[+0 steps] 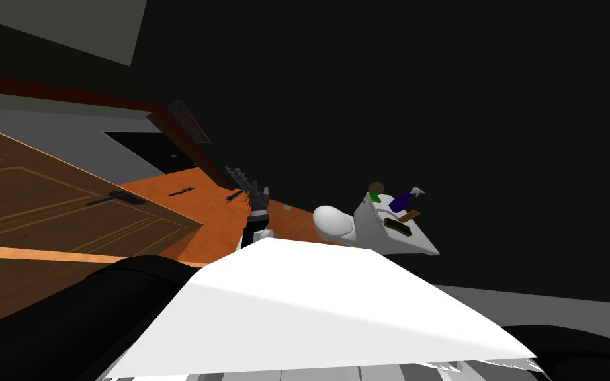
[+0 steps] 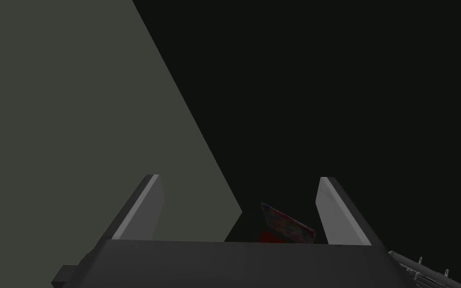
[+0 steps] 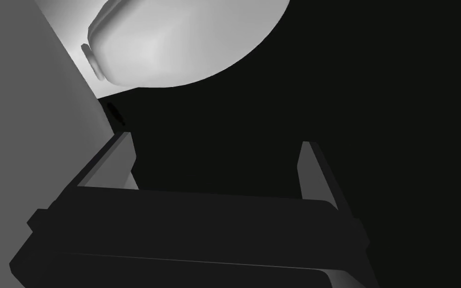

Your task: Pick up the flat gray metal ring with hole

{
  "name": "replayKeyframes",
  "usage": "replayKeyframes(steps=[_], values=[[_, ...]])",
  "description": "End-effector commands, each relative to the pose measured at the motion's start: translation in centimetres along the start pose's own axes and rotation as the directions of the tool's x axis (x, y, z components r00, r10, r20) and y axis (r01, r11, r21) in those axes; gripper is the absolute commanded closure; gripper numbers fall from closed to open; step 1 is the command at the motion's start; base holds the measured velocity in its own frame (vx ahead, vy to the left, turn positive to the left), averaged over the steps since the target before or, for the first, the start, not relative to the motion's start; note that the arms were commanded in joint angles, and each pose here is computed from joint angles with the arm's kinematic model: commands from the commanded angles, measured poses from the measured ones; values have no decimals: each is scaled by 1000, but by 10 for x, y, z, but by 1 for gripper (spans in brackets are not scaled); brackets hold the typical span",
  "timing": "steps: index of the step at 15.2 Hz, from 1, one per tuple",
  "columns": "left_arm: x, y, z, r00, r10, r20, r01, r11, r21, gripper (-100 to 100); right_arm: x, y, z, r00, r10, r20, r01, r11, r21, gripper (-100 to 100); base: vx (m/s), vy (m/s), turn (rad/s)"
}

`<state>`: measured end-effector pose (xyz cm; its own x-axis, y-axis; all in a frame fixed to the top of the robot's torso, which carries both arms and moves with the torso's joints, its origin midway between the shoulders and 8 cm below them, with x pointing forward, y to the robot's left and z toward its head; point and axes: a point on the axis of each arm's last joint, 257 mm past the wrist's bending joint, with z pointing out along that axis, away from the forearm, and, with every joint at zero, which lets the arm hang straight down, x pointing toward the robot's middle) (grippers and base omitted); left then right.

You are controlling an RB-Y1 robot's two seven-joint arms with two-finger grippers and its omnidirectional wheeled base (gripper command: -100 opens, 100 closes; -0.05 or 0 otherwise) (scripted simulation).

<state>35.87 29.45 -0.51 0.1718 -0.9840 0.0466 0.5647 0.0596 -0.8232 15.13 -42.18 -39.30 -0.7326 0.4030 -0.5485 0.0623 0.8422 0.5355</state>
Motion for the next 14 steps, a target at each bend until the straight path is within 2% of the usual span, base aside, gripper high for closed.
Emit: replayKeyframes(steps=[1, 3, 4, 6, 7, 8, 9, 11, 12, 13, 14], values=[[0, 0, 0, 1000, 0, 0, 0, 1000, 0, 0, 22, -30, -24, 996, -41, -83, 46, 997, 67, -100, 64, 38, 264], [0, 0, 0, 1000, 0, 0, 0, 1000, 0, 0, 18, -37, -29, 993, -59, -100, 68, 995, 79, -100, 63, 26, 144], [0, 0, 0, 1000, 0, 0, 0, 1000, 0, 0, 31, -59, -50, 984, -78, -159, 99, 987, 128, -100, 55, 30, 143], [0, 0, 0, 1000, 0, 0, 0, 1000, 0, 0, 27, -61, -53, 981, -92, -170, 115, 985, 129, -100, 49, 22, 100], [0, 0, 0, 1000, 0, 0, 0, 1000, 0, 0, 38, -81, -74, 968, -108, -228, 149, 974, 169, -100, 56, 20, 197], [0, 0, 0, 1000, 0, 0, 0, 1000, 0, 0, 34, -84, -77, 964, -120, -239, 164, 971, 172, -100, 61, 22, 188], [0, 0, 0, 1000, 0, 0, 0, 1000, 0, 0, 44, -99, -97, 948, -129, -290, 192, 961, 201, -100, 68, 23, 262], [0, 0, 0, 1000, 0, 0, 0, 1000, 0, 0, 37, -105, -102, 940, -146, -307, 216, 954, 207, -100, 60, 7, 99], [0, 0, 0, 1000, 0, 0, 0, 1000, 0, 0, 43, -122, -126, 919, -157, -363, 253, 938, 236, -100, 53, 15, 116], [0, 0, 0, 1000, 0, 0, 0, 1000, 0, 0, 38, -124, -127, 913, -167, -371, 266, 935, 235, -100, 59, 19, 168], [0, 0, 0, 1000, 0, 0, 0, 1000, 0, 0, 42, -139, -150, 889, -174, -423, 302, 918, 257, -100, 73, 22, 220]])
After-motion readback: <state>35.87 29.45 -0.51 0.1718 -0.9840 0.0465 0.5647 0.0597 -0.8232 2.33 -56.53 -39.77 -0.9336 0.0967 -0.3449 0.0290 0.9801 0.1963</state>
